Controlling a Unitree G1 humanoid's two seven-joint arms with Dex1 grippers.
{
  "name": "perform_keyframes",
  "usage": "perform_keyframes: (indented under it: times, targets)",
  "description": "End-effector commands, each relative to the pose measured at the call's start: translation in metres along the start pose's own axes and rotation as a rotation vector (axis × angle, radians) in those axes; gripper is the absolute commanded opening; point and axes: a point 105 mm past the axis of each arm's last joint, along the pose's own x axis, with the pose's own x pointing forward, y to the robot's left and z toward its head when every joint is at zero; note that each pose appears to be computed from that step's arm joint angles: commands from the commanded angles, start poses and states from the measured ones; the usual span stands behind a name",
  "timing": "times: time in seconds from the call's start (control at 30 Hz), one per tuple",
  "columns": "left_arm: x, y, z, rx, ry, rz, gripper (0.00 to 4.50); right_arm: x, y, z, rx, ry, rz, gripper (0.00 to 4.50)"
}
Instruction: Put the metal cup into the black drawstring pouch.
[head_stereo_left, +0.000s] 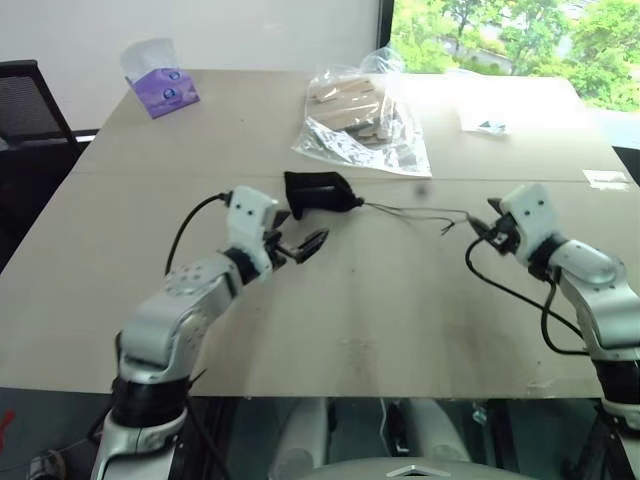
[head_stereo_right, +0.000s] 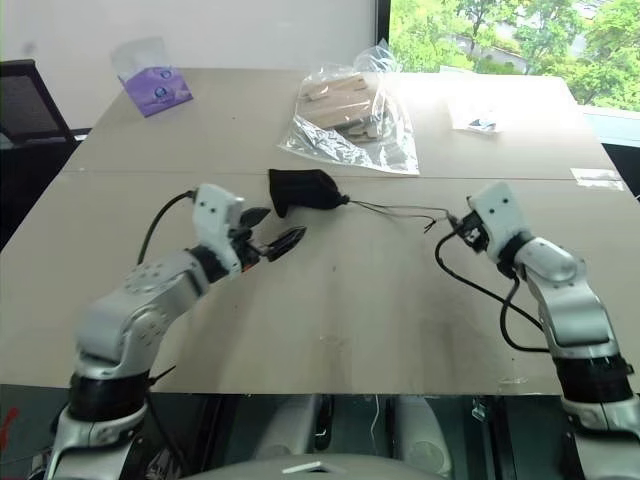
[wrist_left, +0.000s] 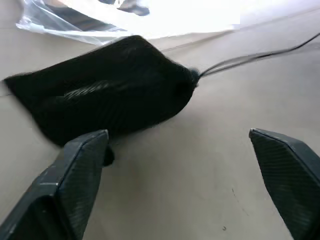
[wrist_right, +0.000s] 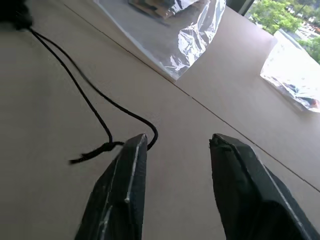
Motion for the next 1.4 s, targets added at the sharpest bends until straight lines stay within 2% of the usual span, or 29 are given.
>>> perform_keyframes:
  times: [0.03,0.07,0.13,0.23,0.33,0.53,0.63,0.73,0.8,0.93,1.03,1.17,1.4]
  targets:
    - [-0.023,-0.002,0.012,0.029,-0.052,-0.001,4.5,-0.016,-0.002,0.014,0.039,-0.053,0.0,3.91]
    - [-0.03,0.002,0.008,0.013,-0.056,0.028,4.5,-0.02,0.002,0.013,0.064,-0.056,0.015,4.31]
    - [-0.042,0.007,0.008,0.009,-0.127,0.078,4.5,-0.026,0.009,0.014,0.091,-0.066,0.035,4.31]
    - [-0.057,0.013,-0.005,0.002,-0.105,0.119,4.5,-0.032,0.02,0.017,0.13,-0.088,0.051,4.31]
    - [-0.075,0.014,-0.007,-0.069,-0.154,0.108,4.5,-0.04,0.025,0.012,0.138,-0.072,0.061,4.31]
    - [-0.092,0.022,-0.021,-0.052,-0.108,0.184,4.5,-0.063,0.032,0.0,0.171,-0.032,0.099,4.31]
    - [-0.097,0.021,-0.029,-0.058,-0.086,0.18,4.5,-0.072,0.032,0.007,0.321,-0.099,0.119,4.31]
    - [-0.094,0.019,-0.028,-0.055,-0.093,0.17,4.5,-0.062,0.013,0.019,0.432,-0.186,-0.009,4.31]
    - [-0.093,0.018,-0.027,-0.054,-0.096,0.168,4.5,-0.058,0.008,0.017,0.418,-0.17,-0.055,4.31]
    - [-0.094,0.023,-0.025,-0.048,-0.104,0.181,4.5,-0.063,0.031,0.008,0.281,-0.1,0.056,4.31]
    - [-0.096,0.026,-0.023,-0.04,-0.105,0.19,4.5,-0.072,0.027,0.006,0.306,-0.154,0.036,4.31]
    - [-0.103,0.018,-0.017,-0.054,-0.133,0.149,4.5,-0.081,0.025,-0.003,0.199,-0.131,0.022,4.31]
    - [-0.113,0.025,-0.014,-0.051,-0.144,0.23,4.5,-0.086,0.026,-0.009,0.141,-0.132,-0.059,4.31]
